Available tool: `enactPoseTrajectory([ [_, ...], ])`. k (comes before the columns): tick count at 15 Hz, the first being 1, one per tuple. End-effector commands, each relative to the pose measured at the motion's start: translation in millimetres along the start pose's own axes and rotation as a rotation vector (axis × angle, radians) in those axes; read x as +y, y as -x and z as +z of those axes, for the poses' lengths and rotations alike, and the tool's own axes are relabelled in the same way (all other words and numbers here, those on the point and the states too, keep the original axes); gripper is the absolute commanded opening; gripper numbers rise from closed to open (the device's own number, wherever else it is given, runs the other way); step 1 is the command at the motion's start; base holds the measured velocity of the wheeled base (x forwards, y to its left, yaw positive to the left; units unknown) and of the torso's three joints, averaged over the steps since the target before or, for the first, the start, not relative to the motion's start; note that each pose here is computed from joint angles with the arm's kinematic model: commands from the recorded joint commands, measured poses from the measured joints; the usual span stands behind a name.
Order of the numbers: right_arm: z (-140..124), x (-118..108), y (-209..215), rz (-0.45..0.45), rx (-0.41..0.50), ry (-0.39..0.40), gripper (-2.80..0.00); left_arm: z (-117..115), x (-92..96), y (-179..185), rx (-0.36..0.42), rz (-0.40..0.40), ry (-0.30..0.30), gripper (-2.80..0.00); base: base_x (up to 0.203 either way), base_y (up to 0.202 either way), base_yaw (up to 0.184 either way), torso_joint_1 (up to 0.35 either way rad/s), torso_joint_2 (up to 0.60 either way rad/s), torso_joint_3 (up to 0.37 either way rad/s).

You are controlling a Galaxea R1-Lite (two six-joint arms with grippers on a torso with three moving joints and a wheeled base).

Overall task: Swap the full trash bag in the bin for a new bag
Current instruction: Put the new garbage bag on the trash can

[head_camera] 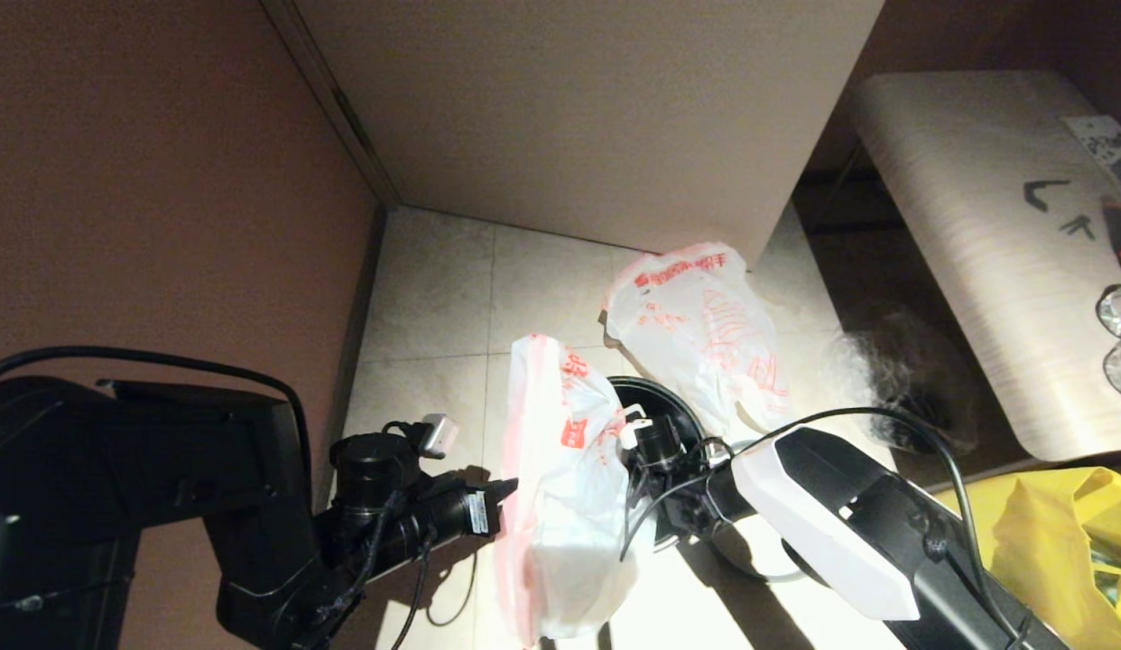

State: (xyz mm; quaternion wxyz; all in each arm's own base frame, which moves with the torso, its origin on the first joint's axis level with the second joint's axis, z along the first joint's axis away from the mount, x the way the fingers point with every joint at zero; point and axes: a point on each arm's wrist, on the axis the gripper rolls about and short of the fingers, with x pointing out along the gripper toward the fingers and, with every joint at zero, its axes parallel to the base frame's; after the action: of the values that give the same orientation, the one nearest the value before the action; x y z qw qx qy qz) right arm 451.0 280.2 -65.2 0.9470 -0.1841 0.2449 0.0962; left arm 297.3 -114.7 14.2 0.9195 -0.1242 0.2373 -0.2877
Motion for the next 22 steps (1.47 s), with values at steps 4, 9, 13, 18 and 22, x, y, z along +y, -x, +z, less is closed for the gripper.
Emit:
enactPoseTrajectory([
  [4,10.7,-8.2,43.3,0.015,-0.037,-0.035,0.0,6.3,-6.3,7.4,-0.022,-0.011,-0.009,-2.8,0.0,0.0,0.0,0.0,0.0,0.0],
  [9,26.3,-27.8,95.0,0.171,-0.129,-0.154,0.0,9.2,-9.9,12.7,-0.03,-0.008,-0.013,-2.8,0.0,0.0,0.0,0.0,0.0,0.0],
  [13,20.8,-38.3,105.4,0.261,-0.119,-0.208,0.0,8.8,-12.2,11.7,-0.033,0.006,-0.018,-2.8,0.0,0.0,0.0,0.0,0.0,0.0],
  [18,26.8,-51.2,122.8,0.257,-0.151,-0.216,0.0,21.4,-21.1,17.9,-0.037,-0.005,-0.023,-2.8,0.0,0.0,0.0,0.0,0.0,0.0],
  [22,30.5,-67.1,163.2,0.26,-0.195,-0.228,0.0,28.8,-32.4,26.2,-0.048,-0.009,-0.033,-2.8,0.0,0.0,0.0,0.0,0.0,0.0],
])
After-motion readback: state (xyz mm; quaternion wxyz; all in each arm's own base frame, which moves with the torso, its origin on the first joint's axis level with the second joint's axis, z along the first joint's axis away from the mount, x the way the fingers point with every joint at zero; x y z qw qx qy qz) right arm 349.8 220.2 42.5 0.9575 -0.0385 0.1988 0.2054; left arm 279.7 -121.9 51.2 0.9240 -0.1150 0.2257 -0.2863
